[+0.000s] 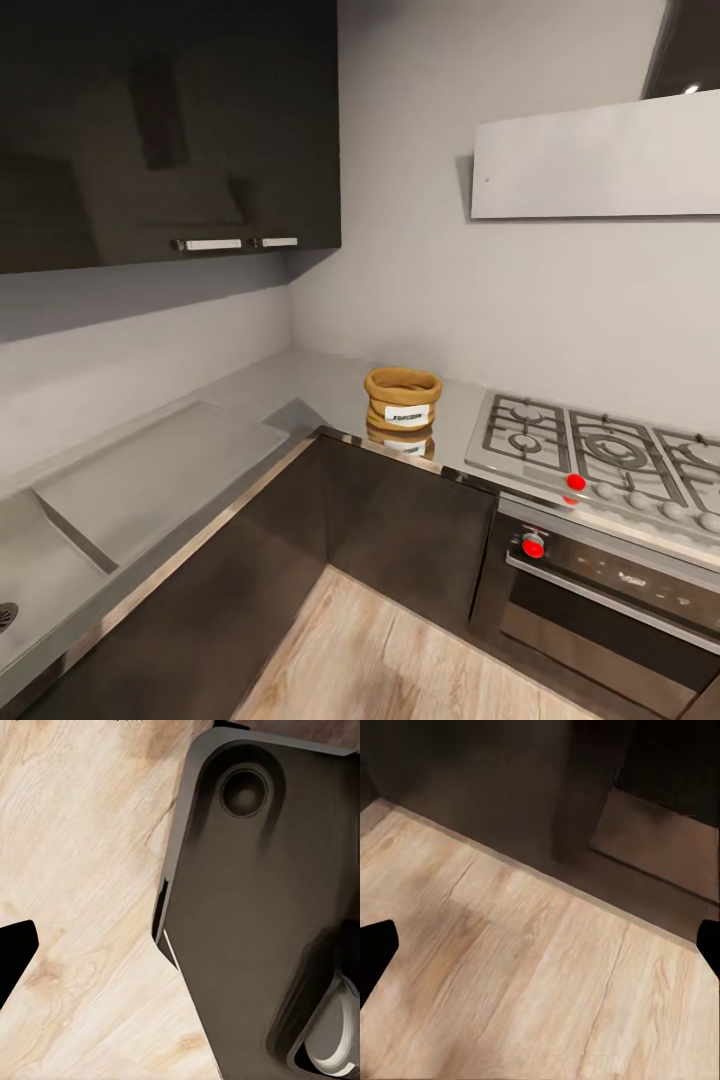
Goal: In the kitchen, take the popcorn bag from the countertop, put it into the microwave, and heat it until the popcorn is cooked so the cooked popcorn ends up inside the bag.
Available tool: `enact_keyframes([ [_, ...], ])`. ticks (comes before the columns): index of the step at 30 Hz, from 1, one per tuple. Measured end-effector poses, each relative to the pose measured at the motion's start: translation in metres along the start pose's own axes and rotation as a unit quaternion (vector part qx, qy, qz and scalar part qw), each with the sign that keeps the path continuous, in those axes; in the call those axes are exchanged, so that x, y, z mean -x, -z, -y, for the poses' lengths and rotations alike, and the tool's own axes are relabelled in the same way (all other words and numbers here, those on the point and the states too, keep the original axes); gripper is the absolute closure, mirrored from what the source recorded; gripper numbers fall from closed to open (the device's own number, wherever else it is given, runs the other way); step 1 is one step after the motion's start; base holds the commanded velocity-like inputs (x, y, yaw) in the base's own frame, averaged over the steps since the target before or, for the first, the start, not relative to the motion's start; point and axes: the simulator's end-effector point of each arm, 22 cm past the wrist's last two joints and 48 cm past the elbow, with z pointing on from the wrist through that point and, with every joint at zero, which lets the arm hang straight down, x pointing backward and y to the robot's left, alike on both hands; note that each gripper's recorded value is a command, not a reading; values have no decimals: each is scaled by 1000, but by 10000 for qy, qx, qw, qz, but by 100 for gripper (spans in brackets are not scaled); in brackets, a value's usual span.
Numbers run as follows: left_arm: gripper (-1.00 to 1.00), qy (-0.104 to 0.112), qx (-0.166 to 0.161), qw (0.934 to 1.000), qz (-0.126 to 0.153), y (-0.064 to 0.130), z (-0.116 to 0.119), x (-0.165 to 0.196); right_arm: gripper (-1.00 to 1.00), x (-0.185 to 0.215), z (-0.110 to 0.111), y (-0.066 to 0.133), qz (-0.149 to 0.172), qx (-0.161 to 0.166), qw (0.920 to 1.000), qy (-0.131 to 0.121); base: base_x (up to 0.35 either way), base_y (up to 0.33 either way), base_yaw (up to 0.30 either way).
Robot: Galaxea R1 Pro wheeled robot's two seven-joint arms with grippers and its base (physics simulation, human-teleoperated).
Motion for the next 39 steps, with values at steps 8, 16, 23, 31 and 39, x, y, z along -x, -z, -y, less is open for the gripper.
enact_keyframes([
  [8,-100,2,-60,10000,6,0,11,-1,-100,172,-19,6,1158,181,9931,-84,0,0,0],
  [16,-100,6,-60,10000,-27,2,11,-4,-100,327,0,8,2422,-230,9697,-238,0,0,0],
  [23,-100,9,-54,10000,-33,10,9,-6,-100,448,10,0,2498,-346,9675,-202,0,0,0],
  [31,-100,9,-54,10000,-34,18,8,-8,-100,565,21,16,2001,-440,9787,-122,0,0,0],
  [39,-100,8,-53,10000,-38,26,7,-11,-100,632,49,-12,717,-650,9951,-180,0,0,0],
])
